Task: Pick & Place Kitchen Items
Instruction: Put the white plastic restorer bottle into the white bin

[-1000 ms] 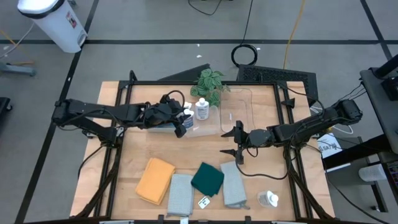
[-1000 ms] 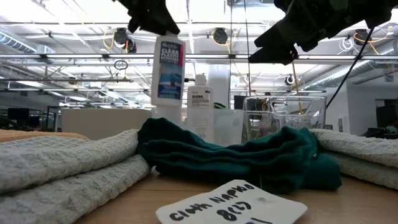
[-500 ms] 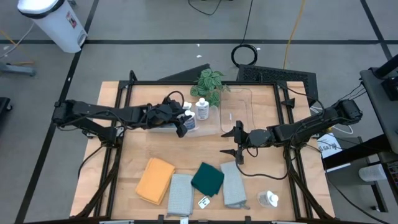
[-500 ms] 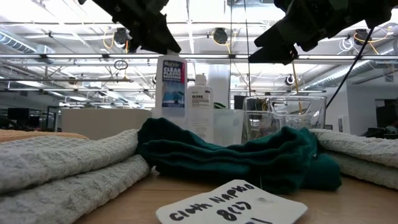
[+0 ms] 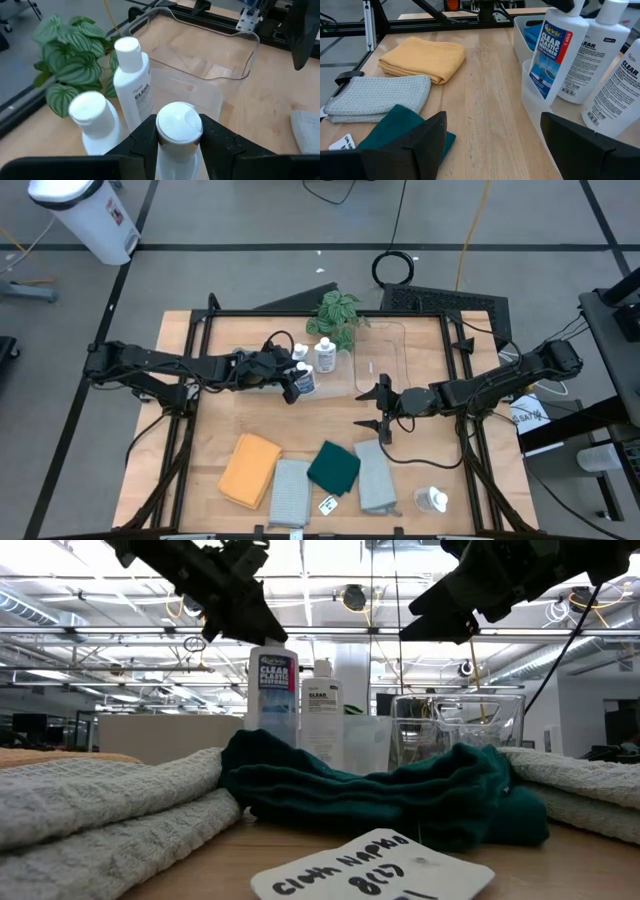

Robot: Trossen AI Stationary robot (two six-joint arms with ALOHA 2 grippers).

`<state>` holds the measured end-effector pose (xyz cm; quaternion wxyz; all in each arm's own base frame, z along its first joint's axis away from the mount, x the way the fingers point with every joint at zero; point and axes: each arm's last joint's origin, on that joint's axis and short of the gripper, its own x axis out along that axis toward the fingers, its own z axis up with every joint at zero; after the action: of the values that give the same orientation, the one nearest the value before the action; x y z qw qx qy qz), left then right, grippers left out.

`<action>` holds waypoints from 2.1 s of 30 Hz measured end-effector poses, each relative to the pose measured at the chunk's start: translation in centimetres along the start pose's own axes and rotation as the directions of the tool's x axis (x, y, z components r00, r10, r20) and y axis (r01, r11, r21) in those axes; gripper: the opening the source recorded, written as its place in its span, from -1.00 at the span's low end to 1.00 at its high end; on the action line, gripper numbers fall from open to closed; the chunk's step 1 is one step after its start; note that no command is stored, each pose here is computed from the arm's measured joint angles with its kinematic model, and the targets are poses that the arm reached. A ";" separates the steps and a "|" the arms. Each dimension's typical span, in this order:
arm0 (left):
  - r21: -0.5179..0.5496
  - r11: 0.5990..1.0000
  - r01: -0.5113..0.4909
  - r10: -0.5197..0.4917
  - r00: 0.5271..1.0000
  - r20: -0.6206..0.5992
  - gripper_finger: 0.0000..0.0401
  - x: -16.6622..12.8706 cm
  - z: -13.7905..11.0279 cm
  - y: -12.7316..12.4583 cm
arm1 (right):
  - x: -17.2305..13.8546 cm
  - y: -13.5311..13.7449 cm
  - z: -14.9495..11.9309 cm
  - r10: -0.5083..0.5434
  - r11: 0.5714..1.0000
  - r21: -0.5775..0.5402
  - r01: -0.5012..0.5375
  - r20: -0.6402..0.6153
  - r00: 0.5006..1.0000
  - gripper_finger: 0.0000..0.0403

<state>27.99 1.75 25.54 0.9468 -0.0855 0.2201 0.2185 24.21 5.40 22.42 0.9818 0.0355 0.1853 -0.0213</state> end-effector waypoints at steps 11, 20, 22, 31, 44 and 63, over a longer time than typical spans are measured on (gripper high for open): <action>-0.013 1.000 -0.007 0.007 1.000 -0.005 -0.41 0.3 -1.2 0.3 | 0.0 0.0 0.0 0.000 1.000 0.000 0.000 0.001 1.000 0.45; -0.014 1.000 -0.013 0.013 1.000 -0.018 -0.41 0.9 -1.5 0.3 | 0.0 0.0 0.0 0.000 1.000 0.000 0.000 0.002 1.000 0.45; -0.013 1.000 -0.017 0.016 1.000 -0.021 -0.41 1.2 -1.6 0.2 | 0.0 0.0 0.0 0.000 1.000 0.000 0.000 0.002 1.000 0.45; -0.010 1.000 -0.015 0.014 0.999 -0.036 -0.13 1.6 -1.9 0.1 | 0.0 0.0 0.0 -0.002 1.000 -0.001 0.002 -0.004 1.000 0.45; 0.006 1.000 0.018 -0.018 1.000 -0.011 0.16 1.2 -1.5 0.0 | -0.3 0.1 0.2 0.011 1.000 -0.002 -0.011 0.008 1.000 0.45; 0.024 0.999 0.046 -0.049 0.993 0.105 0.17 -0.3 0.3 0.1 | -7.4 2.7 1.9 0.496 0.868 -0.040 -0.495 0.039 0.867 0.45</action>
<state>27.76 1.78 25.92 0.9630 -0.0688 0.1698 0.1977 18.14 8.18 27.09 0.9590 0.0672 0.1466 0.2332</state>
